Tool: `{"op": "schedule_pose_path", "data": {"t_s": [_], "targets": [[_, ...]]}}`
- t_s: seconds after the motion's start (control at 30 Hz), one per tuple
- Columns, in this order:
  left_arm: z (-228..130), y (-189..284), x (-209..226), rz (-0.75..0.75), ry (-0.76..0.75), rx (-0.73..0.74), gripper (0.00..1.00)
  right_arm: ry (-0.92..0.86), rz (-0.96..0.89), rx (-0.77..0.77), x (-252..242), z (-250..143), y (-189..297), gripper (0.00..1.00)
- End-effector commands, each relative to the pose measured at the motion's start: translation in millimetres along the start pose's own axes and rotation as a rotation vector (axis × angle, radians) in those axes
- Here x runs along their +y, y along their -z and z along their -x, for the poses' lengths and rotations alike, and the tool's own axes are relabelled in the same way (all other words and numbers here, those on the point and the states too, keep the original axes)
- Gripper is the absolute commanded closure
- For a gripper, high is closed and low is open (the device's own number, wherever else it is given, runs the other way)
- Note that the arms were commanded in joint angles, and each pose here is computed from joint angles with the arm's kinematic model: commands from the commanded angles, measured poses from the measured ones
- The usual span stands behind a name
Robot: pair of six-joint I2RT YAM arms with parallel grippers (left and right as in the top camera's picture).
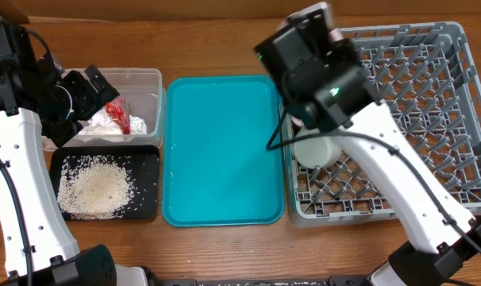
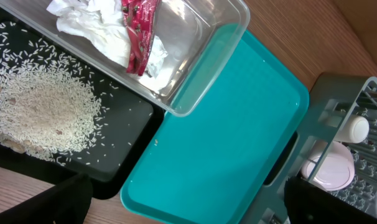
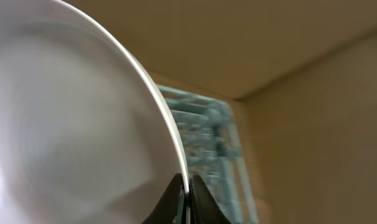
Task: Sort waste into correct bins and load items into the dishwasher
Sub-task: 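Lift the white plate and carry it right into the rack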
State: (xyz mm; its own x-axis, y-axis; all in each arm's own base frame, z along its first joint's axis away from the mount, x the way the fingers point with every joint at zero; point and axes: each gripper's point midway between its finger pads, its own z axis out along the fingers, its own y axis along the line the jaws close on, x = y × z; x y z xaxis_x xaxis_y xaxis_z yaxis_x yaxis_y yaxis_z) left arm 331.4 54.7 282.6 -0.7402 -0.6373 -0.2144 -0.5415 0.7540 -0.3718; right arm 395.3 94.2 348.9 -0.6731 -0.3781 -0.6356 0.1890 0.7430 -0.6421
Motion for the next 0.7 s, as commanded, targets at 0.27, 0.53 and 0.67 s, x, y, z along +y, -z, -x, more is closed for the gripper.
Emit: {"op": "schedule_pose_path", "data": {"t_s": [0.27, 0.53, 0.67], "targets": [[1, 3, -3, -0.012, -0.024, -0.011, 0.0, -0.253, -0.108, 0.254, -84, -55, -91, 0.96], [1, 3, -3, -0.012, -0.024, -0.011, 0.0, -0.333, -0.09, 0.395, -90, -97, -130, 0.96], [1, 3, -3, -0.012, -0.024, -0.011, 0.0, -0.312, -0.088, 0.418, -78, -105, -141, 0.96]]}}
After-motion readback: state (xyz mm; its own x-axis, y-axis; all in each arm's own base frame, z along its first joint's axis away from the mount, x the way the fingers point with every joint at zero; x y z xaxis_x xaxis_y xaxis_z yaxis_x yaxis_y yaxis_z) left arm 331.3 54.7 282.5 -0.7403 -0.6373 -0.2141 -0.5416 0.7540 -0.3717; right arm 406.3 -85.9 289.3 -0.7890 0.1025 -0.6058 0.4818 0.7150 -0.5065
